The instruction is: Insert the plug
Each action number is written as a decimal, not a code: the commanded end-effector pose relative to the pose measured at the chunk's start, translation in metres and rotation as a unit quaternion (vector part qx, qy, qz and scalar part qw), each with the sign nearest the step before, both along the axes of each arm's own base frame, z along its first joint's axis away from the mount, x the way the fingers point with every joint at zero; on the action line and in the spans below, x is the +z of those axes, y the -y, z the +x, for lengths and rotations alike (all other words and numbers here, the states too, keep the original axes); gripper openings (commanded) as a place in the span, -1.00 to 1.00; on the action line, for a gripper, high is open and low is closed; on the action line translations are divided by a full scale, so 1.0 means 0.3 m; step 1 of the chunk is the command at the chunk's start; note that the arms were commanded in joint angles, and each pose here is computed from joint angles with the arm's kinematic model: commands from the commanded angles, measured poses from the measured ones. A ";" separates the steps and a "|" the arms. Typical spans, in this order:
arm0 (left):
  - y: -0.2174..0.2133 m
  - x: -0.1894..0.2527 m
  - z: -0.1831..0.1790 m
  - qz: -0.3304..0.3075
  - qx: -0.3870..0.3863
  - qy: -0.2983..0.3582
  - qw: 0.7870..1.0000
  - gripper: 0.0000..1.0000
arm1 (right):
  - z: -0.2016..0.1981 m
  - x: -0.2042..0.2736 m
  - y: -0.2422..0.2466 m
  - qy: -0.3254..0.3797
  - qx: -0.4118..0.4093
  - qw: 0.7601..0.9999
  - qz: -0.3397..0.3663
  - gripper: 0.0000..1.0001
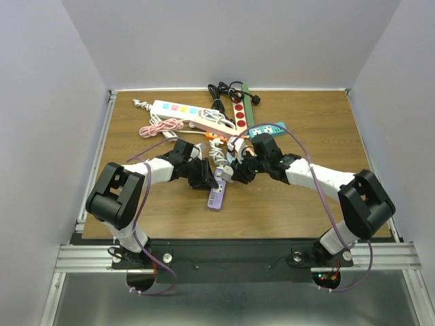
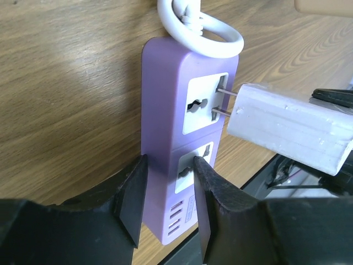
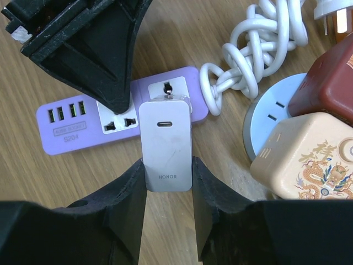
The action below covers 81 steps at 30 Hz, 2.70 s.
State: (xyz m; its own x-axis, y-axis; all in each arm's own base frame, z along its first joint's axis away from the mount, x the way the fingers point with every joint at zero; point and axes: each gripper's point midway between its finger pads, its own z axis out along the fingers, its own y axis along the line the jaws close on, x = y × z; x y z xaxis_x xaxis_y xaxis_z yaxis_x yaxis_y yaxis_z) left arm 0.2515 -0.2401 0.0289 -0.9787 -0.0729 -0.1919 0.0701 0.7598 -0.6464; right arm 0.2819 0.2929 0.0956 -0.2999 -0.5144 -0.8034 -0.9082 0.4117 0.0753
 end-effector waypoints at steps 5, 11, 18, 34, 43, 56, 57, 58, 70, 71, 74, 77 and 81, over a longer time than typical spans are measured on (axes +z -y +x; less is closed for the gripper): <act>-0.233 -0.222 -0.126 0.196 -0.020 -0.058 0.979 -0.17 | -0.001 -0.067 0.021 -0.023 -0.006 0.997 -0.068 -0.96; -0.222 -0.190 -0.081 0.196 -0.026 -0.028 0.980 -0.25 | 0.000 -0.093 0.014 -0.035 -0.003 0.995 -0.089 -0.96; -0.198 -0.175 -0.053 0.177 -0.029 -0.005 0.984 -0.15 | 0.006 -0.093 0.012 -0.031 -0.007 0.992 -0.121 -0.96; -0.120 -0.132 0.078 0.150 -0.056 0.045 0.986 0.48 | -0.028 -0.078 0.067 -0.044 -0.029 0.982 -0.179 -0.97; -0.097 -0.122 0.092 0.139 -0.086 0.056 0.985 0.06 | 0.006 -0.052 0.076 -0.031 -0.047 0.980 -0.189 -0.99; -0.039 -0.093 0.085 0.103 -0.105 0.079 0.986 -0.29 | 0.075 0.005 0.030 0.005 -0.038 0.982 -0.182 -0.99; -0.029 -0.086 0.085 0.098 -0.108 0.081 0.986 -0.32 | 0.086 0.014 0.029 0.011 -0.038 0.982 -0.183 -0.99; -0.025 -0.085 0.084 0.097 -0.111 0.082 0.986 -0.32 | 0.092 0.020 0.025 0.015 -0.037 0.982 -0.182 -0.99; -0.012 -0.061 0.099 0.093 -0.123 0.099 0.983 -0.26 | 0.119 0.085 0.022 0.042 -0.040 0.982 -0.179 -0.99; -0.012 -0.062 0.099 0.093 -0.125 0.100 0.983 -0.24 | 0.121 0.089 0.023 0.043 -0.040 0.982 -0.178 -0.99; -0.012 -0.067 0.100 0.097 -0.129 0.096 0.982 -0.14 | 0.120 0.101 0.024 0.046 -0.041 0.982 -0.179 -0.99; -0.012 -0.062 0.115 0.103 -0.135 0.100 0.980 -0.04 | 0.124 0.122 0.027 0.051 -0.042 0.982 -0.177 -0.99; -0.002 -0.016 0.154 0.104 -0.138 0.125 0.977 0.21 | 0.132 0.138 0.034 0.057 -0.048 0.981 -0.181 -0.99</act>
State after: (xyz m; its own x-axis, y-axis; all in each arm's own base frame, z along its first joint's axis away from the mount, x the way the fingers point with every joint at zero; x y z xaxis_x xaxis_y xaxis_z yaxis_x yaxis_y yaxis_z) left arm 0.2911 -0.2532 0.0371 -0.8951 0.1957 -0.4006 0.3985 0.7542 -0.5219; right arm 0.2991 0.2786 0.0996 -0.3286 -0.7744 -0.5407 -0.8861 0.4509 -0.1074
